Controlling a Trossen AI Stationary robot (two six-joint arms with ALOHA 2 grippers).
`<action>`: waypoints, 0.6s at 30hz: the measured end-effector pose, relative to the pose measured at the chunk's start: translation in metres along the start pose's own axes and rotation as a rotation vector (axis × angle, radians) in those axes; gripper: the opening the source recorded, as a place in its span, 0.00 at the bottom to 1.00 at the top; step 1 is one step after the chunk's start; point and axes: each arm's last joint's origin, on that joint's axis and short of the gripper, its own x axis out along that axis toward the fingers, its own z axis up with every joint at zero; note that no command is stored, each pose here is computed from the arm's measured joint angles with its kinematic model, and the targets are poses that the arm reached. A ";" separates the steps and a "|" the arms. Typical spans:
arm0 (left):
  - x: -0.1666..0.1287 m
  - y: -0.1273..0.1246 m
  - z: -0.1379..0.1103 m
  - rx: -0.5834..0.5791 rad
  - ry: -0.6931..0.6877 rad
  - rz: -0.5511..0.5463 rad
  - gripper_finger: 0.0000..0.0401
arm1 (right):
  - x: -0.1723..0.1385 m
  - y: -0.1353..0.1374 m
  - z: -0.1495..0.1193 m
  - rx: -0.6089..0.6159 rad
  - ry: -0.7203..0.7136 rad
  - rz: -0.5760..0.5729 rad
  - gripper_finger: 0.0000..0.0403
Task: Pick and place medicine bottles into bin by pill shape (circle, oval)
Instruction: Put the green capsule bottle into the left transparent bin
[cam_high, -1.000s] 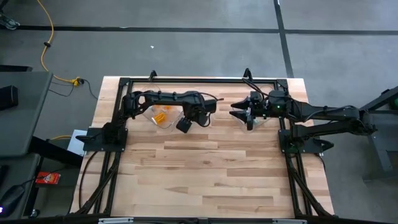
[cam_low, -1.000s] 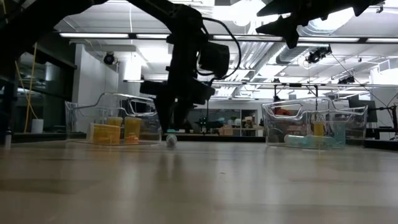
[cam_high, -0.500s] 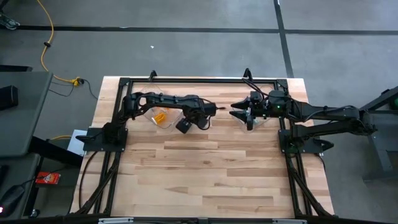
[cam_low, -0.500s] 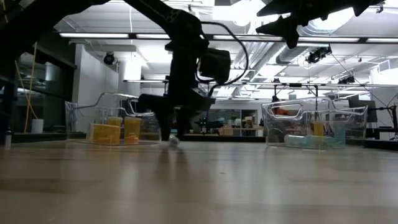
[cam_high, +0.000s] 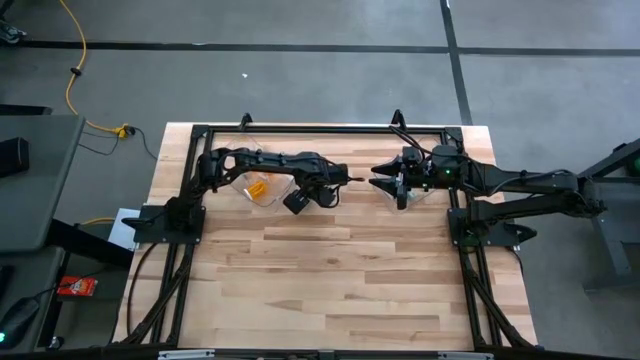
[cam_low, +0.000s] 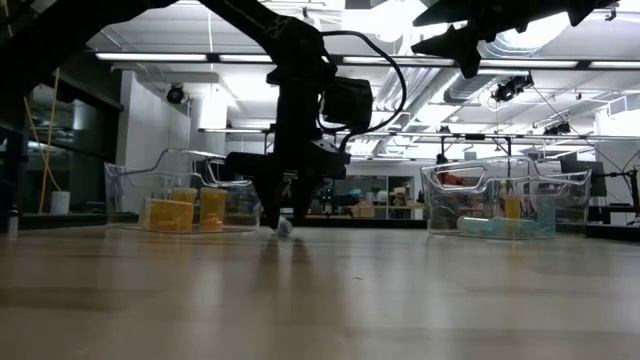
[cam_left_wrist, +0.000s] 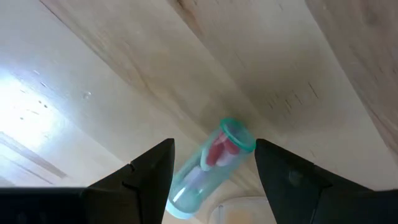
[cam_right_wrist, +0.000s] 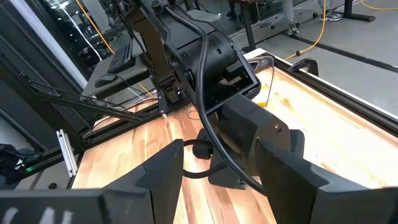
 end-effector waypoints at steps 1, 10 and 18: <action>0.000 0.000 0.000 0.000 -0.001 0.001 0.53 | 0.000 0.000 0.000 0.000 0.000 0.000 0.48; 0.000 -0.001 -0.001 0.040 0.006 -0.011 0.53 | 0.000 0.000 0.000 0.000 0.000 0.000 0.48; 0.013 -0.010 -0.005 0.082 0.069 -0.047 0.53 | 0.000 0.000 0.000 0.000 0.000 0.000 0.48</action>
